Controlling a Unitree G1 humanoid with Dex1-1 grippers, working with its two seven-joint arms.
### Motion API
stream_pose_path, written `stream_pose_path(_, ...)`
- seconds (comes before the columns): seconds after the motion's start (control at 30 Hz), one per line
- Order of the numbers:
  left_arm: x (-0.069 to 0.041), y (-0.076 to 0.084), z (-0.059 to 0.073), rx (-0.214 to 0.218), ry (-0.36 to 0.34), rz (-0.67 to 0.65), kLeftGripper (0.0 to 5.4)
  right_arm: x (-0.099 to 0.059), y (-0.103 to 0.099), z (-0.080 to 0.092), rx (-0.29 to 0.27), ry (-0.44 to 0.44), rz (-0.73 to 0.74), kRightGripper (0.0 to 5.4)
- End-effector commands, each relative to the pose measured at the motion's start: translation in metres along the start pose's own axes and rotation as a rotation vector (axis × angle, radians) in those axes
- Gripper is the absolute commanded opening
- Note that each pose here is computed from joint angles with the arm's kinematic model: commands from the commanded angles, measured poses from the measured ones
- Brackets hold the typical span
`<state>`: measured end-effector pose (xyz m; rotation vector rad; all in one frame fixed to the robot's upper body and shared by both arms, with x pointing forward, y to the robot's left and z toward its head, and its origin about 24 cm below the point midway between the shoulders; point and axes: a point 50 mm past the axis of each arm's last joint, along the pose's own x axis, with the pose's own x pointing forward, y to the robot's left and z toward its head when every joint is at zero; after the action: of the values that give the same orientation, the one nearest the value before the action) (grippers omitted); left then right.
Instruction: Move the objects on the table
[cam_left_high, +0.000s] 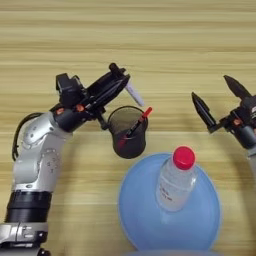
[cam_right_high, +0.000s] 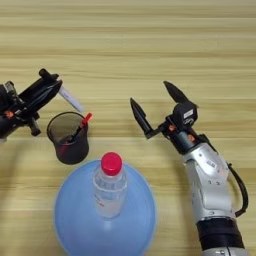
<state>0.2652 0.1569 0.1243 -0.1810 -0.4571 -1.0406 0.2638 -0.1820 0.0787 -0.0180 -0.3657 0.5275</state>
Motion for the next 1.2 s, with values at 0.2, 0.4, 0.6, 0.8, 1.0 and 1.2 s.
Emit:
stream_pose_path(0.2,-0.01,0.004,0.009,0.087,0.056,-0.001,0.66,0.002,-0.01,0.001,-0.042,-0.007,-0.042,5.4)
stream_pose_path(0.4,-0.012,0.005,0.005,0.085,0.099,-0.006,0.66,0.002,-0.016,0.0,-0.074,-0.005,-0.096,5.4)
stream_pose_path(0.6,-0.014,0.005,-0.007,0.061,0.159,-0.004,0.66,0.002,-0.025,-0.001,-0.103,-0.003,-0.179,5.4)
stream_pose_path(0.8,-0.014,0.004,-0.021,0.024,0.202,-0.006,0.66,0.001,-0.033,-0.003,-0.131,0.004,-0.285,5.4)
stream_pose_path(1.0,-0.013,0.005,-0.029,0.009,0.248,-0.002,0.66,0.0,-0.037,-0.005,-0.147,0.013,-0.354,5.4)
stream_pose_path(1.2,-0.013,0.004,-0.034,0.014,0.284,-0.01,0.66,0.0,-0.036,-0.007,-0.145,0.017,-0.36,5.4)
